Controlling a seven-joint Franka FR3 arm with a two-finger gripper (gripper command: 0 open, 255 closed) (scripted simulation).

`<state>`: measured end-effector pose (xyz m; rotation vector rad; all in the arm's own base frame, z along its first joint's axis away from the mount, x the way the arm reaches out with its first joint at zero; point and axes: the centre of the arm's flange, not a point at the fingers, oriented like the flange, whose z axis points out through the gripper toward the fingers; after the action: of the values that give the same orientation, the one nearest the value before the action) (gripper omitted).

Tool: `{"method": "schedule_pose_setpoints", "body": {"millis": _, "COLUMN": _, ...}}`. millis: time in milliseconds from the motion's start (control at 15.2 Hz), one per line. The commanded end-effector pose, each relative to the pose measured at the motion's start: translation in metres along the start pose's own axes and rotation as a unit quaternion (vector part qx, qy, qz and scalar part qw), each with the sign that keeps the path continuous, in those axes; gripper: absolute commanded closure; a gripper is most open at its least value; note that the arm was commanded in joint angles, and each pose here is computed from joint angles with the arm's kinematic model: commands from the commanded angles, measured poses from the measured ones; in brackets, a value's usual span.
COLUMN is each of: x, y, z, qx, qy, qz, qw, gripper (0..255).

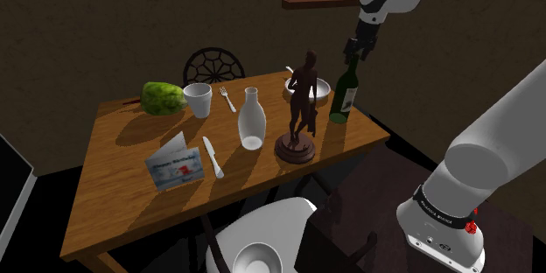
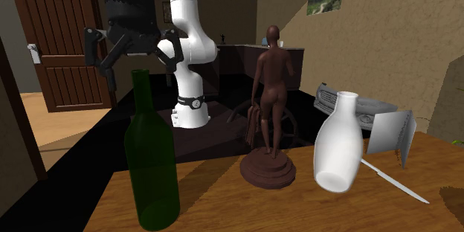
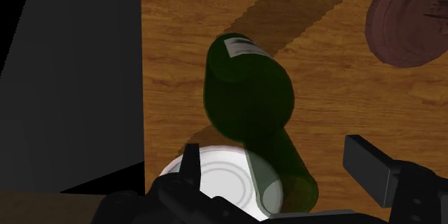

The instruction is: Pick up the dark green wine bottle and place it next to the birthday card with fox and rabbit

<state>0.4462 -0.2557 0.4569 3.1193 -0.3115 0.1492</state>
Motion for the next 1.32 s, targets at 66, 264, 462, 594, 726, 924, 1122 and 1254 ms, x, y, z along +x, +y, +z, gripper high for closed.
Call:
{"method": "schedule_pose_setpoints", "body": {"millis": 66, "x": 0.0, "y": 0.0, "z": 0.0, "qx": 0.0, "qy": 0.0, "qz": 0.0, "qw": 1.0, "gripper": 255}}
{"method": "schedule_pose_setpoints", "body": {"millis": 264, "x": 0.0, "y": 0.0, "z": 0.0, "qx": 0.0, "qy": 0.0, "qz": 0.0, "qw": 1.0, "gripper": 255}}
{"method": "schedule_pose_setpoints", "body": {"millis": 462, "x": 0.0, "y": 0.0, "z": 0.0, "qx": 0.0, "qy": 0.0, "qz": 0.0, "qw": 1.0, "gripper": 255}}
{"method": "schedule_pose_setpoints", "body": {"millis": 594, "x": 0.0, "y": 0.0, "z": 0.0, "qx": 0.0, "qy": 0.0, "qz": 0.0, "qw": 1.0, "gripper": 255}}
{"method": "schedule_pose_setpoints", "body": {"millis": 726, "x": 0.001, "y": 0.0, "z": -0.011, "qx": 0.0, "qy": 0.0, "qz": 0.0, "qw": 1.0, "gripper": 255}}
{"method": "schedule_pose_setpoints", "body": {"millis": 924, "x": 0.002, "y": 0.0, "z": -0.026, "qx": 0.0, "qy": 0.0, "qz": 0.0, "qw": 1.0, "gripper": 255}}
{"method": "schedule_pose_setpoints", "body": {"millis": 1122, "x": 0.004, "y": 0.0, "z": -0.042, "qx": 0.0, "qy": 0.0, "qz": 0.0, "qw": 1.0, "gripper": 255}}
{"method": "schedule_pose_setpoints", "body": {"millis": 1254, "x": 0.005, "y": 0.0, "z": -0.053, "qx": 0.0, "qy": 0.0, "qz": 0.0, "qw": 1.0, "gripper": 255}}
